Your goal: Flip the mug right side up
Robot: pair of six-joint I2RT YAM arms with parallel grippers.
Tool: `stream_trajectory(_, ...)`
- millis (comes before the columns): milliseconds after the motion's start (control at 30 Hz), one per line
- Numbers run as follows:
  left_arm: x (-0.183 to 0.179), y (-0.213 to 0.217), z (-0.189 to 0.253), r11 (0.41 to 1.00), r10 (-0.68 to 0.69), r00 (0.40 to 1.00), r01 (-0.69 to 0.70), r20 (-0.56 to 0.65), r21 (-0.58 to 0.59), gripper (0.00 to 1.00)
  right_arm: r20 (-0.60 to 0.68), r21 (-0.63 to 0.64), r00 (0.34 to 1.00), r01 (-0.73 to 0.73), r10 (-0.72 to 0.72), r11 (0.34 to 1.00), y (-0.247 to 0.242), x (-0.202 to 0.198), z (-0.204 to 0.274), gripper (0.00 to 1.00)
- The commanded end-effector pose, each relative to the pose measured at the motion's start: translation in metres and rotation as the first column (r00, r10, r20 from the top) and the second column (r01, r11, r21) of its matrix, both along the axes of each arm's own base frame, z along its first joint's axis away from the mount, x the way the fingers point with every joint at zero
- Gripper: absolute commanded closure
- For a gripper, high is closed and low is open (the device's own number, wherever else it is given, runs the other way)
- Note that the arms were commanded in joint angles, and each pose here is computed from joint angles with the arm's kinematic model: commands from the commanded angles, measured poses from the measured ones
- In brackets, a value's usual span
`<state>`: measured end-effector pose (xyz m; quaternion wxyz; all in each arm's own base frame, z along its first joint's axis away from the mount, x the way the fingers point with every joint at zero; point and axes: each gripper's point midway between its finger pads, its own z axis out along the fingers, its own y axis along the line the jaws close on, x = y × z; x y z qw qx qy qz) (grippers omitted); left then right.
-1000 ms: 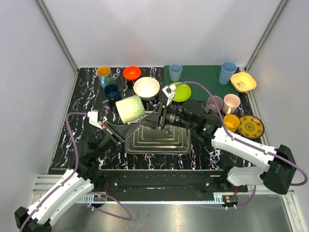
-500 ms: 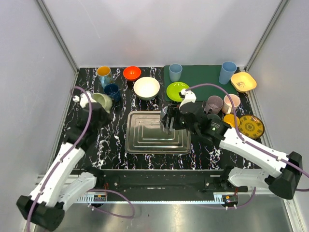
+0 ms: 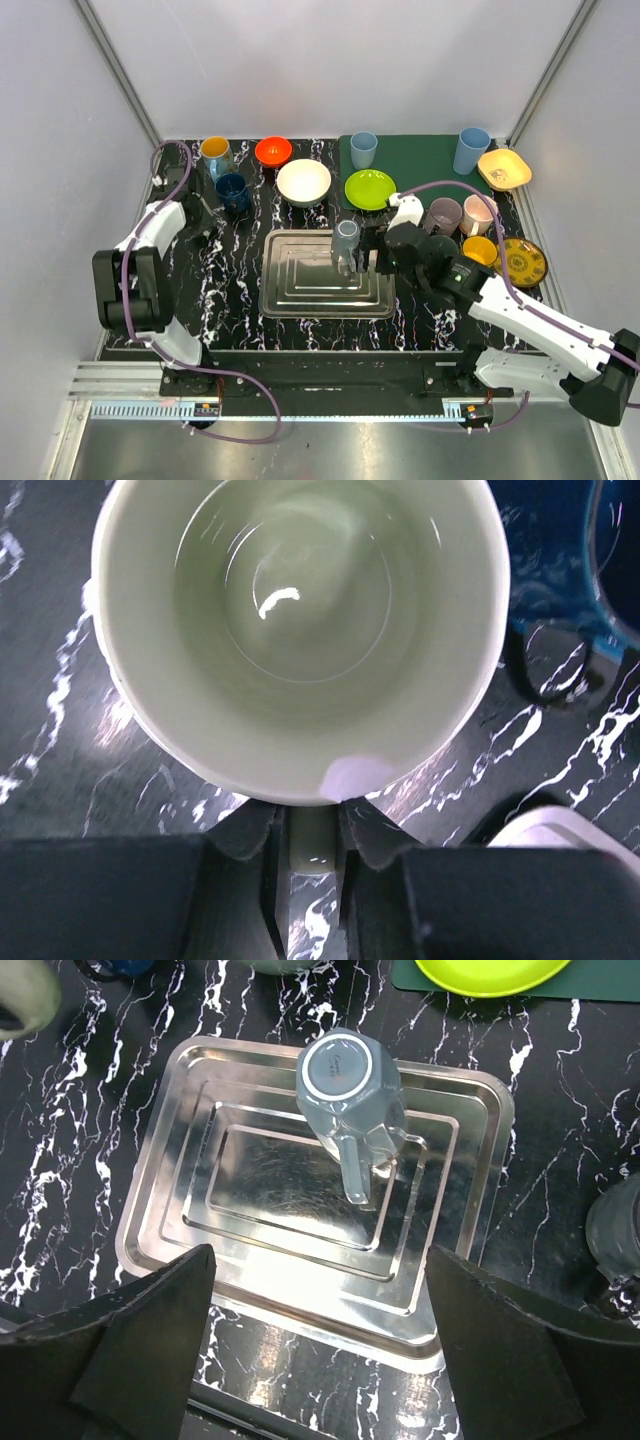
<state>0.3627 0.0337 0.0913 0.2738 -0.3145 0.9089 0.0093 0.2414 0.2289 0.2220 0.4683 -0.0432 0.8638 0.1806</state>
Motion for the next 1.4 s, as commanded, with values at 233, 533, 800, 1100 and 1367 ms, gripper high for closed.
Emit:
stream_trajectory(233,0.1,0.028,0.014,1.0,-0.023,0.985,0.022,0.169,0.009,1.0,-0.02,-0.022,0.999,-0.039,0.039,0.999,0.002,-0.002,-0.005,0.0)
stream_trajectory(533,0.101,0.037,-0.012,1.0,0.001,0.997,-0.003,0.073,0.03,0.66,-0.044,-0.108,0.999,-0.024,0.019,0.994,0.004,0.008,-0.017,0.0)
stream_trajectory(800,0.075,0.04,0.045,0.995,0.064,0.984,-0.076,0.164,0.069,0.18,-0.026,-0.183,1.0,0.005,-0.01,0.983,0.002,0.021,-0.024,0.0)
stream_trajectory(1100,-0.002,-0.073,0.126,0.997,-0.077,0.901,0.068,0.428,0.037,0.01,-0.125,-0.252,0.992,-0.067,0.036,0.965,0.027,0.052,-0.067,0.09)
stream_trajectory(1367,-0.073,-0.131,0.117,0.955,-0.202,0.828,0.286,0.524,-0.084,0.02,-0.196,-0.339,0.979,-0.114,0.048,0.934,0.047,0.072,-0.106,0.21)
